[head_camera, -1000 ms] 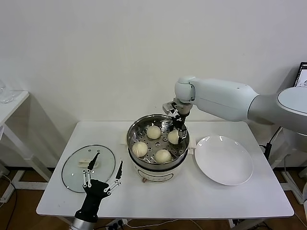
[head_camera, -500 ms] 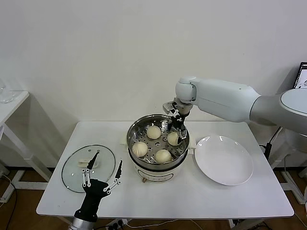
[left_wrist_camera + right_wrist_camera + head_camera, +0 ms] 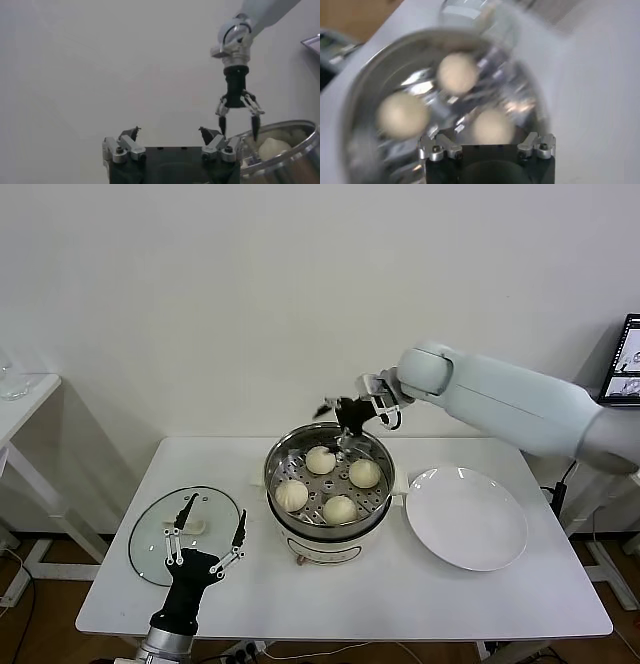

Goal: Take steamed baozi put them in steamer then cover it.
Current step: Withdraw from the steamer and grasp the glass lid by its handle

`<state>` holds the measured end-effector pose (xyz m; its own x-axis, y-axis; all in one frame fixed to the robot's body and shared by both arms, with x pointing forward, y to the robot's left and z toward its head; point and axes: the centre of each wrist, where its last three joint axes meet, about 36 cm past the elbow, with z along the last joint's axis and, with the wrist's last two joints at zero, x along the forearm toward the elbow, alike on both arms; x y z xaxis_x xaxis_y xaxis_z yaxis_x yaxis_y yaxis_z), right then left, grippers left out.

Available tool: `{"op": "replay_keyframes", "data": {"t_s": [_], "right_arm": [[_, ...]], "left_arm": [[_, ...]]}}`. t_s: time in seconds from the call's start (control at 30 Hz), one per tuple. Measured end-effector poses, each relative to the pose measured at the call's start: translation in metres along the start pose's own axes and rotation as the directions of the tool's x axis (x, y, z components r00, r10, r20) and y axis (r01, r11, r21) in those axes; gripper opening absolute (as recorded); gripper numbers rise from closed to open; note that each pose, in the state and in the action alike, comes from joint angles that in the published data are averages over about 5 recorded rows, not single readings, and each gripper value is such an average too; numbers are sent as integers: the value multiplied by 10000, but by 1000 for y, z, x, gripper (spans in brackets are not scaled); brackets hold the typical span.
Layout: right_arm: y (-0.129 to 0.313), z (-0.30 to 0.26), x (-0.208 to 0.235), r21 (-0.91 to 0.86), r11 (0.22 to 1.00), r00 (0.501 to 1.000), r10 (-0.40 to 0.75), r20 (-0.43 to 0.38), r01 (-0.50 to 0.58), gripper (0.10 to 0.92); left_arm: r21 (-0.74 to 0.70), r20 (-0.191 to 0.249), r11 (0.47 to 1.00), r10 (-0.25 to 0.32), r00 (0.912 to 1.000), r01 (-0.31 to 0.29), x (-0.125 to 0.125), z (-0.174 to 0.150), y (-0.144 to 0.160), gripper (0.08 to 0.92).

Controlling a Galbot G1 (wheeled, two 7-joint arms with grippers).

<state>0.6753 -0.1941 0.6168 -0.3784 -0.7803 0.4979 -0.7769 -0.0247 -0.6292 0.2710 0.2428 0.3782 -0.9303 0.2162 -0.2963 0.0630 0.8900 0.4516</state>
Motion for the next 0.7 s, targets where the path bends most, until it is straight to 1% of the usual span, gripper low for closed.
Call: {"op": "replay_keyframes", "data": {"t_s": [0.07, 0.13, 0.23, 0.33, 0.43, 0.53, 0.6, 0.7], "right_arm": [[14, 8, 4, -458, 9866, 9855, 1589, 602, -1563, 823], [28, 17, 8, -1077, 9455, 9429, 3179, 998, -3074, 823], [52, 33, 14, -2174, 8389, 8394, 5303, 1196, -4990, 823], [78, 50, 20, -3244, 7004, 7142, 6932, 969, -6358, 823], [107, 69, 27, -4078, 5541, 5914, 8053, 418, -7257, 823], [142, 88, 33, -4659, 4178, 4863, 8732, -312, -7800, 823], [166, 98, 37, -4934, 3334, 4248, 9015, -826, -8034, 823], [203, 114, 44, -5196, 2155, 3435, 9249, -1630, -8268, 823]], "left_arm": [[-313, -22, 9994, -147, 9999, 147, -4, 1, 2, 823], [-613, -56, 9976, -316, 9995, 312, -7, 1, 5, 823], [-1046, -137, 9930, -573, 9983, 556, -12, 0, 7, 823], [-1575, -242, 9846, -801, 9965, 753, -17, -1, 10, 823], [-2242, -358, 9710, -931, 9950, 828, -21, 2, 14, 823], [-3035, -527, 9501, -919, 9944, 718, -22, 10, 19, 823], [-3647, -699, 9298, -806, 9943, 497, -20, 18, 24, 823], [-4637, -1018, 8860, -515, 9935, -16, -14, 34, 32, 823]]}}
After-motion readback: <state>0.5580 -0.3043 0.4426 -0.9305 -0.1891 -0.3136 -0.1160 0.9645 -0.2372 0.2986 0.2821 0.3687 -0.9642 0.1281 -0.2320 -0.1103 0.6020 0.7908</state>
